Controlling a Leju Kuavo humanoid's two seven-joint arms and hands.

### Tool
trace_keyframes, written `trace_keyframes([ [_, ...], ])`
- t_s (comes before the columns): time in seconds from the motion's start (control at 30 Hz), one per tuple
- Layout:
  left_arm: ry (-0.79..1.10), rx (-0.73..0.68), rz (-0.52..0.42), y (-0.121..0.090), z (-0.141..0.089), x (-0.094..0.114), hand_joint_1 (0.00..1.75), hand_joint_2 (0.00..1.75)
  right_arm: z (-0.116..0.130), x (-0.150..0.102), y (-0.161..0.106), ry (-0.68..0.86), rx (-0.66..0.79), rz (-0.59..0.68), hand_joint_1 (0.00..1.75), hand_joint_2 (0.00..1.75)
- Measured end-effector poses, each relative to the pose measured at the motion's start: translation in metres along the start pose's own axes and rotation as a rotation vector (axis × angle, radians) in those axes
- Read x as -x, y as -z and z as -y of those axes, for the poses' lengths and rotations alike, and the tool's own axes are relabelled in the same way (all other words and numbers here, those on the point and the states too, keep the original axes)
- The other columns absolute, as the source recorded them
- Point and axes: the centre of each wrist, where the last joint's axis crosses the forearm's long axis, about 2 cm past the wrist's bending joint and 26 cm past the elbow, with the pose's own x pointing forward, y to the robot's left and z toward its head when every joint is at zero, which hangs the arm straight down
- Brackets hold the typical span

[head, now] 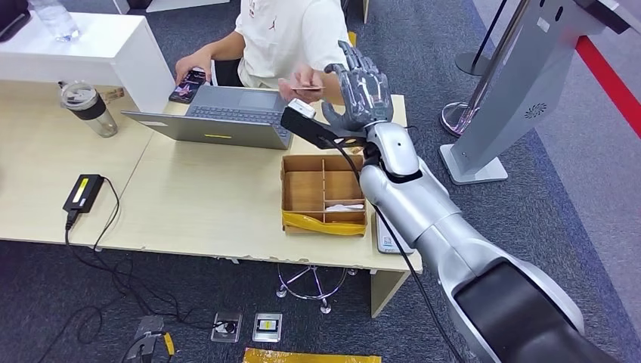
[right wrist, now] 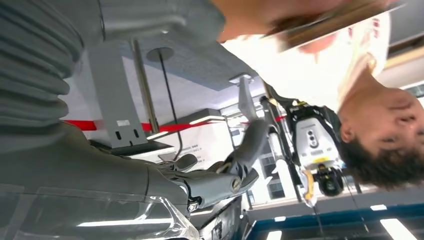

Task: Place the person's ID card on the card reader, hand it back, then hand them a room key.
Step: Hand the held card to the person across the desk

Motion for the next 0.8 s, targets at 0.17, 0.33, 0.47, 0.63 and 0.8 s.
trace_keyframes([
  [0.17, 0.003, -0.003, 0.001, 0.000, 0.001, -0.002, 0.00, 1.75, -0.006, 0.007, -0.004, -0.010, -0.013, -0.021, 0.00, 1.75],
  [0.33, 0.002, -0.007, -0.003, -0.001, 0.001, 0.000, 0.00, 1.75, -0.007, 0.027, -0.009, -0.005, 0.003, -0.045, 0.00, 1.75],
  [0.47, -0.006, -0.012, -0.009, -0.001, 0.002, 0.002, 0.00, 1.75, -0.007, 0.045, -0.014, 0.001, 0.031, -0.087, 0.00, 1.75],
  [0.63, -0.012, -0.020, -0.021, -0.004, 0.002, 0.012, 0.00, 1.75, -0.005, 0.085, -0.027, 0.024, 0.048, -0.183, 0.00, 1.75],
  [0.8, -0.023, -0.022, -0.039, -0.008, 0.001, 0.025, 0.00, 1.75, -0.016, 0.141, -0.065, 0.056, 0.039, -0.365, 0.00, 1.75],
])
